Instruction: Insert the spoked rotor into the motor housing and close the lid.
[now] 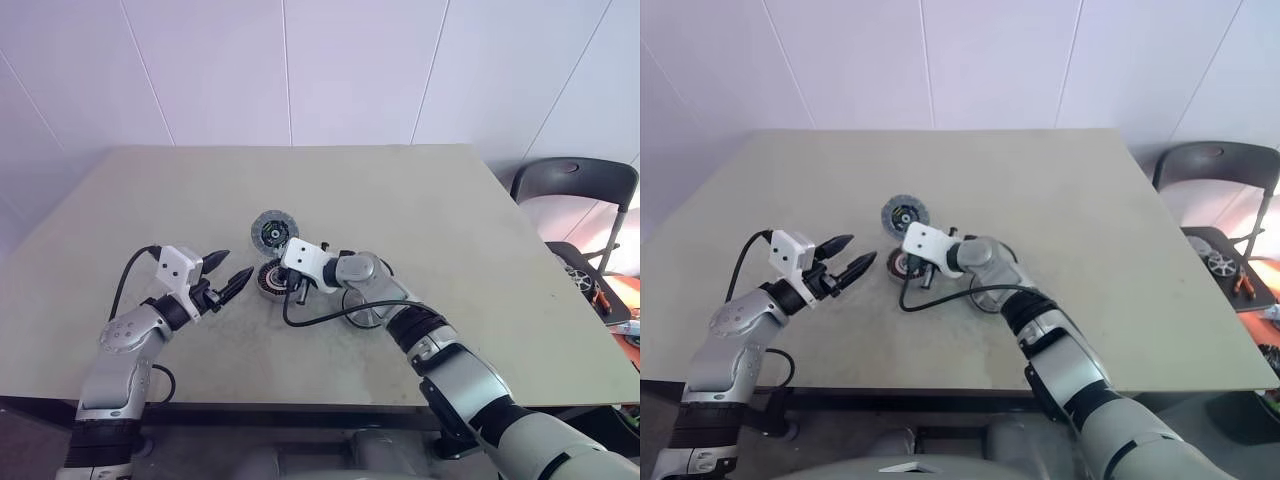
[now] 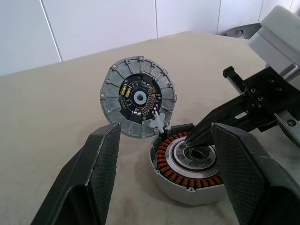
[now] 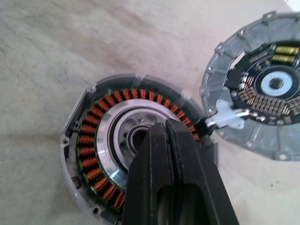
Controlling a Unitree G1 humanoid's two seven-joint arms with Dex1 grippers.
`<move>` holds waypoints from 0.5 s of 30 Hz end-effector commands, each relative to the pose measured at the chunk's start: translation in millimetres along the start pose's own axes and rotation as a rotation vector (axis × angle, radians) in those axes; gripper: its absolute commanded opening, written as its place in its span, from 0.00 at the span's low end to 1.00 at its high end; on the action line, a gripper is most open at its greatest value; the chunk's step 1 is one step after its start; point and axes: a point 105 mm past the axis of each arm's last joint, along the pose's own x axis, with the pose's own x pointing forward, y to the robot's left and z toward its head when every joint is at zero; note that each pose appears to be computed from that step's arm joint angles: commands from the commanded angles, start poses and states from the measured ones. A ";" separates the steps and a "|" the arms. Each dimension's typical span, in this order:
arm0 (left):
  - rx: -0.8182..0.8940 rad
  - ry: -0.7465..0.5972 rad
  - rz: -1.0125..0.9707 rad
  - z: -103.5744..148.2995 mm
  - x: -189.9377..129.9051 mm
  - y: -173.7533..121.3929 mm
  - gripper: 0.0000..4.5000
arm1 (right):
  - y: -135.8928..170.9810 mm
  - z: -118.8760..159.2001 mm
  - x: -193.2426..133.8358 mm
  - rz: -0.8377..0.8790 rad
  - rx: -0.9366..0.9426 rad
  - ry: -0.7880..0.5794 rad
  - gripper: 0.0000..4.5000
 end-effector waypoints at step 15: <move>0.049 -0.049 -0.003 19.2 -1.1 5.1 0.72 | -3.2 21.4 -15.4 0.135 0.101 -0.075 0.01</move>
